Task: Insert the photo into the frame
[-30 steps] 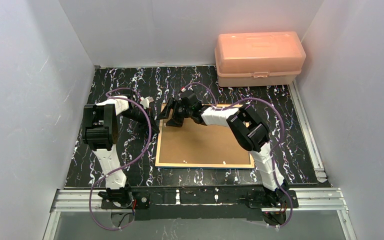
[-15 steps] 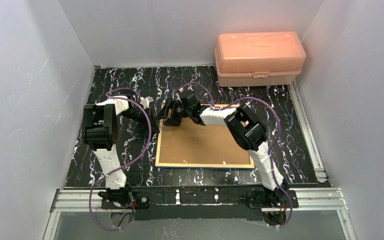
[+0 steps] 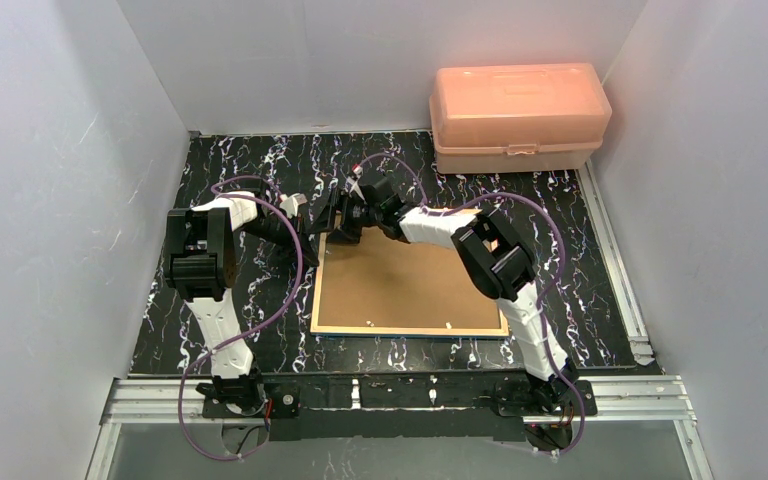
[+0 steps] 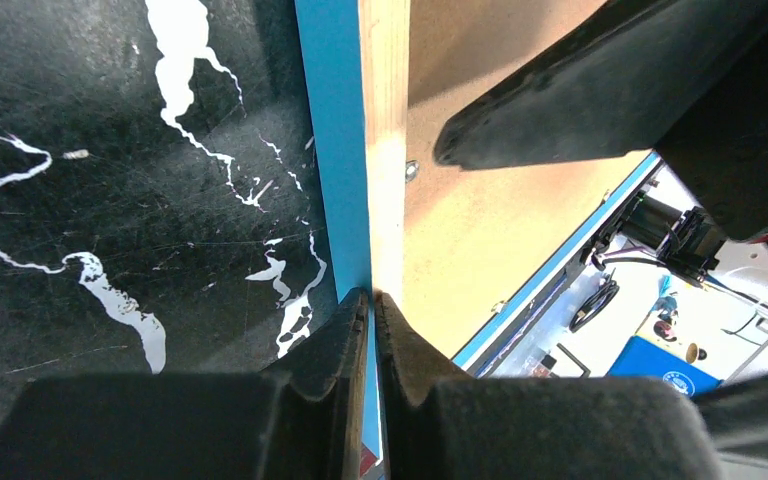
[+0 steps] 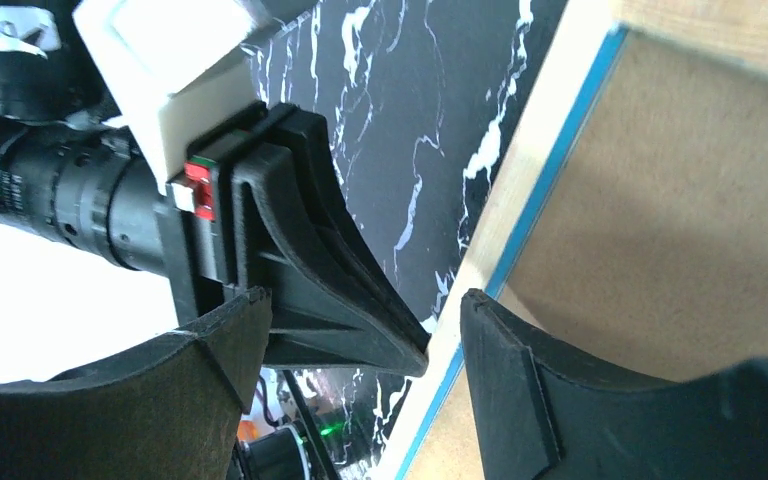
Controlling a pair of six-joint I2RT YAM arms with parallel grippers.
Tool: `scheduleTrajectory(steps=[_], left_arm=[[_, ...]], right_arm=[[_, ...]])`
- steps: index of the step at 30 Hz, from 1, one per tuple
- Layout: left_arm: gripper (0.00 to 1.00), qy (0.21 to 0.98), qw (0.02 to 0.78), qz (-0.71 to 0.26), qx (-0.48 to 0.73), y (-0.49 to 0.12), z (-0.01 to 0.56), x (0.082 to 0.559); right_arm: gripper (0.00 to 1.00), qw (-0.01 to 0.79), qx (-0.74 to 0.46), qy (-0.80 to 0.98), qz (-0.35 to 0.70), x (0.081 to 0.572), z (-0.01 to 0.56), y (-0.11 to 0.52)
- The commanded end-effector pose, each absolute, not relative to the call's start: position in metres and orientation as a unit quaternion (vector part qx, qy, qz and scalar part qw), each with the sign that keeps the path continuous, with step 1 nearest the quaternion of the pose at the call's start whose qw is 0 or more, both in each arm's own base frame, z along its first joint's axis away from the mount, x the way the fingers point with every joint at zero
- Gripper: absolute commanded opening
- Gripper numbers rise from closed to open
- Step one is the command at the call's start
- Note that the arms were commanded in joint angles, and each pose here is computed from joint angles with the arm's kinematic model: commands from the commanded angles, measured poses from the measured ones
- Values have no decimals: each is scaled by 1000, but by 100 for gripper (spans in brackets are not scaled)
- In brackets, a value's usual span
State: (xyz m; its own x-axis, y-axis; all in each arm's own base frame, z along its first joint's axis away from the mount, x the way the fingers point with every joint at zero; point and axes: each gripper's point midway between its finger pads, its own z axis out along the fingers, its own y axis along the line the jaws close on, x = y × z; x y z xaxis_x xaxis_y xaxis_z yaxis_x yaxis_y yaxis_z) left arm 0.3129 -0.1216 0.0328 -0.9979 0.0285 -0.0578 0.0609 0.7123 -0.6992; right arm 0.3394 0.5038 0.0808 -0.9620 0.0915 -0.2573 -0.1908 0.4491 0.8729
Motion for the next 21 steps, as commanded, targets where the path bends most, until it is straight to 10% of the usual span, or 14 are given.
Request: scheduleTrajectory(steps=[1, 9, 21], left_arm=[[5, 921, 14, -389, 27, -125, 43, 309], [11, 920, 42, -385, 59, -98, 67, 321], [14, 936, 30, -287, 202, -88, 37, 293]], right_arm=[[78, 180, -76, 829, 525, 359, 115, 499], [98, 288, -47, 894, 340, 381, 131, 374], [99, 362, 198, 903, 118, 343, 116, 92]])
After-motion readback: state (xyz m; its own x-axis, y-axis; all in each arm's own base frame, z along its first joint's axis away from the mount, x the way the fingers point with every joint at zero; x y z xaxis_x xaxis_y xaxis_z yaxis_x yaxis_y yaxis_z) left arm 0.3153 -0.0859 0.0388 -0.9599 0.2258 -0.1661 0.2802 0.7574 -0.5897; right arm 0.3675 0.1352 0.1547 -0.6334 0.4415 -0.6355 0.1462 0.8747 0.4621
